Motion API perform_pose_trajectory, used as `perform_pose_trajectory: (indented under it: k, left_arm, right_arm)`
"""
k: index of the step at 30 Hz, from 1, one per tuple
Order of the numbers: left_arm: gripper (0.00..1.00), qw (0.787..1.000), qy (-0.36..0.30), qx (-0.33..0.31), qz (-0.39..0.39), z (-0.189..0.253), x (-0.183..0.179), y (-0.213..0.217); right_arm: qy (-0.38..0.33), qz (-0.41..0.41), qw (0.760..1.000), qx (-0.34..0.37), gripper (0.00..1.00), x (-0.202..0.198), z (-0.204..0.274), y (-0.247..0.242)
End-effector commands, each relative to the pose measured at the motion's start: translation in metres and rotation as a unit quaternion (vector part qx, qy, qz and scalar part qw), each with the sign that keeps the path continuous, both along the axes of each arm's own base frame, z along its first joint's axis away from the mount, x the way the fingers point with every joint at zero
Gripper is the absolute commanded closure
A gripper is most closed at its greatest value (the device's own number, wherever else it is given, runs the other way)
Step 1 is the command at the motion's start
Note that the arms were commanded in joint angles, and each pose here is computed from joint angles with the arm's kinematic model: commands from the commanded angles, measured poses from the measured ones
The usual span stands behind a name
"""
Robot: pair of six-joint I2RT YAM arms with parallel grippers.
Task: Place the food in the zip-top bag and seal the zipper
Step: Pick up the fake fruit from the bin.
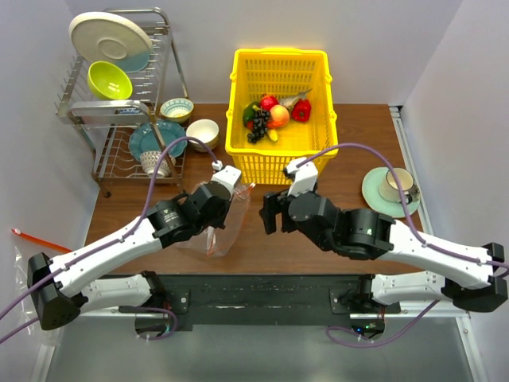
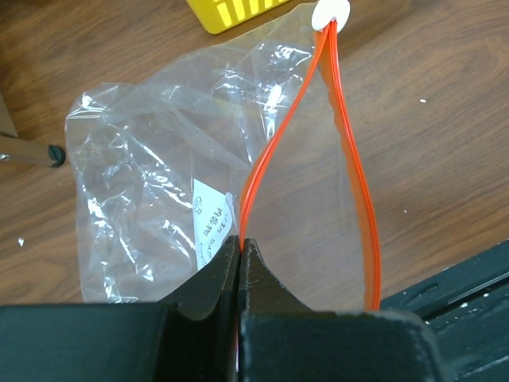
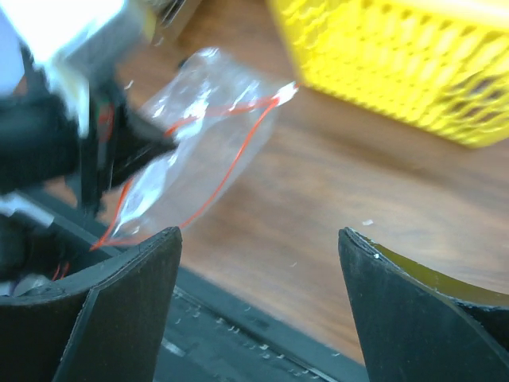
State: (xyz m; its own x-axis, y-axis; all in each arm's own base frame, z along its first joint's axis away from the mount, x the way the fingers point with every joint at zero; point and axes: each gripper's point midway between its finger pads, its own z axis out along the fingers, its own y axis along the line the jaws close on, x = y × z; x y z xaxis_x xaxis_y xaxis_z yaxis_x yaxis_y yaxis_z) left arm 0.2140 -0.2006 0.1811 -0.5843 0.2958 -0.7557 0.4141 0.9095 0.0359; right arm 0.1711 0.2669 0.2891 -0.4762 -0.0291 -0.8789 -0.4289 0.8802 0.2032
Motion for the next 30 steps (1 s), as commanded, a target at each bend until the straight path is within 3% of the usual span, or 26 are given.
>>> perform_pose_trajectory:
  k: [1, 10, 21, 30]
  left_arm:
    - [1.00, 1.000, -0.019, -0.004, -0.014, -0.005, 0.007, -0.005]
    - [1.00, 0.999, -0.028, -0.011, -0.024, -0.012, 0.012, -0.005]
    - [1.00, 0.999, -0.010, -0.018, -0.029, -0.009, 0.007, -0.009]
    - [1.00, 0.998, 0.008, -0.046, -0.040, -0.006, 0.000, -0.018]
  right_arm:
    - [-0.034, -0.065, 0.995, -0.068, 0.18, 0.025, 0.026, -0.040]
    - [-0.010, -0.060, 0.996, -0.072, 0.18, 0.092, 0.056, -0.039]
    - [0.037, -0.081, 0.994, -0.059, 0.20, 0.218, 0.050, -0.042]
    - [0.086, -0.087, 0.991, -0.061, 0.20, 0.312, -0.014, -0.036]
